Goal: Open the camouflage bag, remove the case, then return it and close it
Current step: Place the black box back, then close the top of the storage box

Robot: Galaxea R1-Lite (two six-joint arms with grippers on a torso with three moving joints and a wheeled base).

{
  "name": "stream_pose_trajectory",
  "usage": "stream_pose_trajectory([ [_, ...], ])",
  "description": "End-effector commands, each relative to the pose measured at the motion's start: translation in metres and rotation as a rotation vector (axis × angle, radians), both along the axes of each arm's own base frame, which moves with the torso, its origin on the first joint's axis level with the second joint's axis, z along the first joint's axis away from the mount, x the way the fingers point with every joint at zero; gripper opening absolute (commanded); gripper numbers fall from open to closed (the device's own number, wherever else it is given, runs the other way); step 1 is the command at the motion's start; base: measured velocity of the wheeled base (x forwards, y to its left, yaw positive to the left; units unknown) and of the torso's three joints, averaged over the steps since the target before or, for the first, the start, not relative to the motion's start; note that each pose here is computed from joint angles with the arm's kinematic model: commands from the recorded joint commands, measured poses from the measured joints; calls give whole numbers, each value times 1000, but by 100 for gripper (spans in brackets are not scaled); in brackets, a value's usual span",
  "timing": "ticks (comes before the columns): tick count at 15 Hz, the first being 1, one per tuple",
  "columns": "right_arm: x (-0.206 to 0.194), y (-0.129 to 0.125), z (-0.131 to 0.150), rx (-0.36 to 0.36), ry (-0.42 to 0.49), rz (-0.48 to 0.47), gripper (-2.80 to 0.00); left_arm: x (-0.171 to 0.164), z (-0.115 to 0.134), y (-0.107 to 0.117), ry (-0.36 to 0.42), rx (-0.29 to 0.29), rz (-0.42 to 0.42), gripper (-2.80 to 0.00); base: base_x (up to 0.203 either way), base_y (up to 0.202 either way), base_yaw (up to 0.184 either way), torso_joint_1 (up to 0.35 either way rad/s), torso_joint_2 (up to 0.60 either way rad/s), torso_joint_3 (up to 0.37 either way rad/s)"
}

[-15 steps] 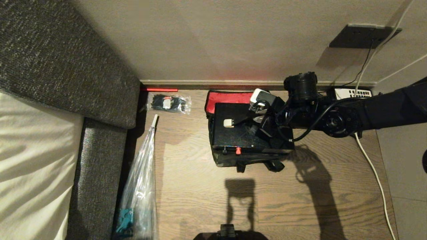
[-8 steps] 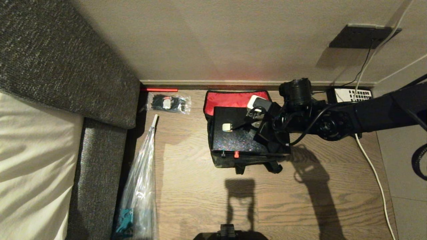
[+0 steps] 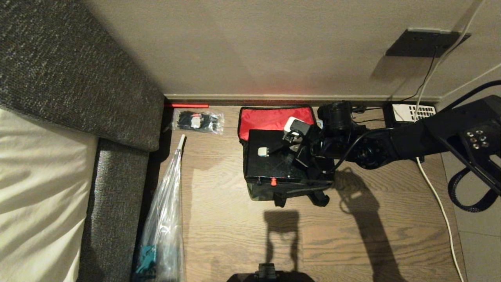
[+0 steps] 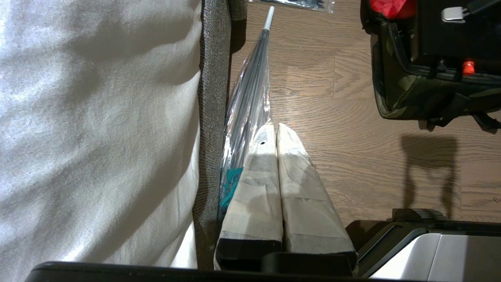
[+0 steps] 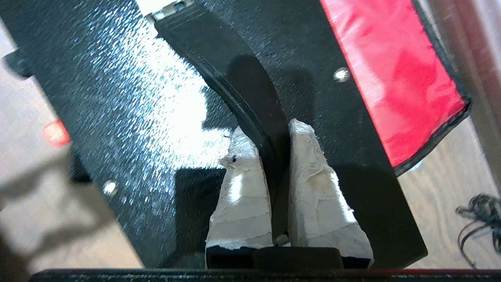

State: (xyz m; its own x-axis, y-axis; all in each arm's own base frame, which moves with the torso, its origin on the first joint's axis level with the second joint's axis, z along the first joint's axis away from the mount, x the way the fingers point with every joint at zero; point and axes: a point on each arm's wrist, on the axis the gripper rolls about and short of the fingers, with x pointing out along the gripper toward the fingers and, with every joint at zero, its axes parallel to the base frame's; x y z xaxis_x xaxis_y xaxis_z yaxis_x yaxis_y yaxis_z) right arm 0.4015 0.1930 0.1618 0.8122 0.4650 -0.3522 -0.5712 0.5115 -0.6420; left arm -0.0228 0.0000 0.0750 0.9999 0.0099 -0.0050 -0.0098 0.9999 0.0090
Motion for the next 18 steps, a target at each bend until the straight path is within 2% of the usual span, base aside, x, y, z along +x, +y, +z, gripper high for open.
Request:
stream_pose_trajectory([
  [1, 11, 0, -19, -9, 9, -9, -280, 0, -1, 0, 1, 0, 0, -280, 0, 0, 0, 0, 0, 0],
  [2, 13, 0, -24, -11, 14, -12, -280, 0, 0, 0, 0, 0, 1, -280, 0, 0, 0, 0, 0, 0],
  [3, 15, -3, -28, -17, 22, -15, 0, 0, 0, 0, 0, 0, 1, -280, 0, 0, 0, 0, 0, 0],
  [5, 16, -5, -37, -31, 37, -17, 0, 0, -1, 0, 1, 0, 1, -280, 0, 0, 0, 0, 0, 0],
  [8, 11, -7, -35, -25, 32, -20, 0, 0, -1, 0, 1, 0, 1, -280, 0, 0, 0, 0, 0, 0],
  [11, -6, -24, -14, -23, 20, -38, 0, 0, 0, 0, 0, 0, 1, -280, 0, 0, 0, 0, 0, 0],
  [14, -30, -44, 25, -6, 1, -74, 0, 0, -1, 0, 1, 0, 1, -280, 0, 0, 0, 0, 0, 0],
  [16, -53, -60, 45, -14, 24, -96, 0, 0, -1, 0, 1, 0, -1, -280, 0, 0, 0, 0, 0, 0],
  [18, -69, -75, 51, -37, 50, -145, 0, 0, -1, 0, 0, 0, 0, -280, 0, 0, 0, 0, 0, 0],
])
